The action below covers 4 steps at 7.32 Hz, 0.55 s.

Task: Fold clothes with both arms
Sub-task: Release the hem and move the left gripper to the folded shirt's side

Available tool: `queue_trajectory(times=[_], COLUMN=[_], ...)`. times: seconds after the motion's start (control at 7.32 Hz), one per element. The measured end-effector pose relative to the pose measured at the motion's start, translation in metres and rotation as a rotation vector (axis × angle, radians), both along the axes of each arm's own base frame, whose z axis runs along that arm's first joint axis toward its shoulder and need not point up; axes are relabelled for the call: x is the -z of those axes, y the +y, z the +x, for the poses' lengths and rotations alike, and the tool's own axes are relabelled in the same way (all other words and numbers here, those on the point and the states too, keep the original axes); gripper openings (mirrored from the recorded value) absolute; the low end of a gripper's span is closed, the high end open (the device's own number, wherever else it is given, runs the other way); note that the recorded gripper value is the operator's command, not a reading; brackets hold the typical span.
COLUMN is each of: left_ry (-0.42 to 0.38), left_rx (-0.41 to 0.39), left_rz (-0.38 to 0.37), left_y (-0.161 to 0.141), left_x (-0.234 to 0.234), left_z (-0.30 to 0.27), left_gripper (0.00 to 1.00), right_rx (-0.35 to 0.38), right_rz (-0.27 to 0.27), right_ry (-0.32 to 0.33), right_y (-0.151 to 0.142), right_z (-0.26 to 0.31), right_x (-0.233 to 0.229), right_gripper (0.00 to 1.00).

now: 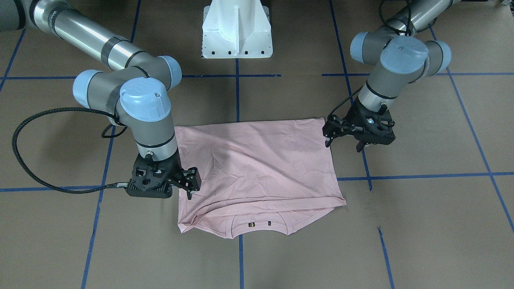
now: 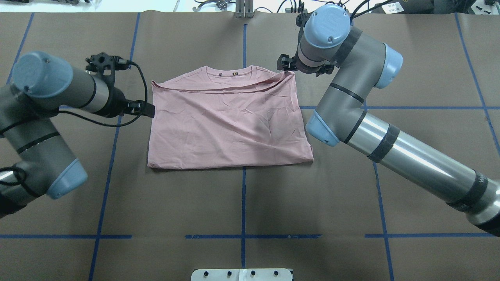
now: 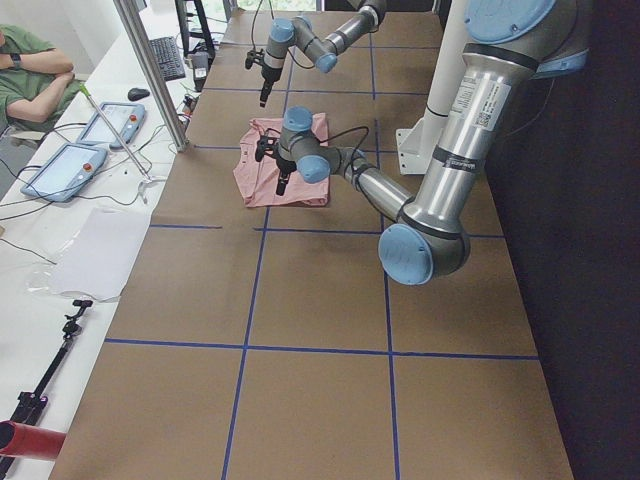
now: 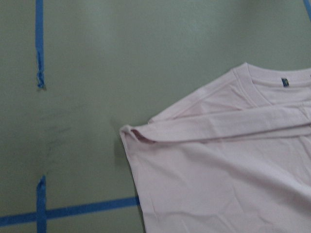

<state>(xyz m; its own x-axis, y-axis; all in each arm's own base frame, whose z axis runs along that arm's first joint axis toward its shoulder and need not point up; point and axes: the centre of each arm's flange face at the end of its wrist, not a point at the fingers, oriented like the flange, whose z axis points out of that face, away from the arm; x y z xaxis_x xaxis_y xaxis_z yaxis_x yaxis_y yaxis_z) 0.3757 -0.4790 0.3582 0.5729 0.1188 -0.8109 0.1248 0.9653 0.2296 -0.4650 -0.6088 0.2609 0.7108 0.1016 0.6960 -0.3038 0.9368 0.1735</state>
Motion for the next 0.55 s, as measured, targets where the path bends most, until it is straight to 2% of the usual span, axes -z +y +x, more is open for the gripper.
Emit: queue_trajectory(times=[0.14, 0.27, 0.55], left_ry=[0.036, 0.069, 0.095], left_rx=[0.015, 0.047, 0.074], left_rz=[-0.049, -0.108, -0.173], left_y=[0.031, 0.059, 0.089], left_x=[-0.013, -0.021, -0.024], left_z=[0.004, 0.021, 0.051], left_gripper=[0.56, 0.49, 0.49], right_rx=[0.004, 0.004, 0.003], right_rz=[0.005, 0.006, 0.010], right_ry=[-0.005, -0.006, -0.007], right_y=[0.004, 0.005, 0.008], right_z=[0.004, 0.006, 0.009], right_x=[-0.001, -0.001, -0.003], right_gripper=[1.00, 1.00, 1.00])
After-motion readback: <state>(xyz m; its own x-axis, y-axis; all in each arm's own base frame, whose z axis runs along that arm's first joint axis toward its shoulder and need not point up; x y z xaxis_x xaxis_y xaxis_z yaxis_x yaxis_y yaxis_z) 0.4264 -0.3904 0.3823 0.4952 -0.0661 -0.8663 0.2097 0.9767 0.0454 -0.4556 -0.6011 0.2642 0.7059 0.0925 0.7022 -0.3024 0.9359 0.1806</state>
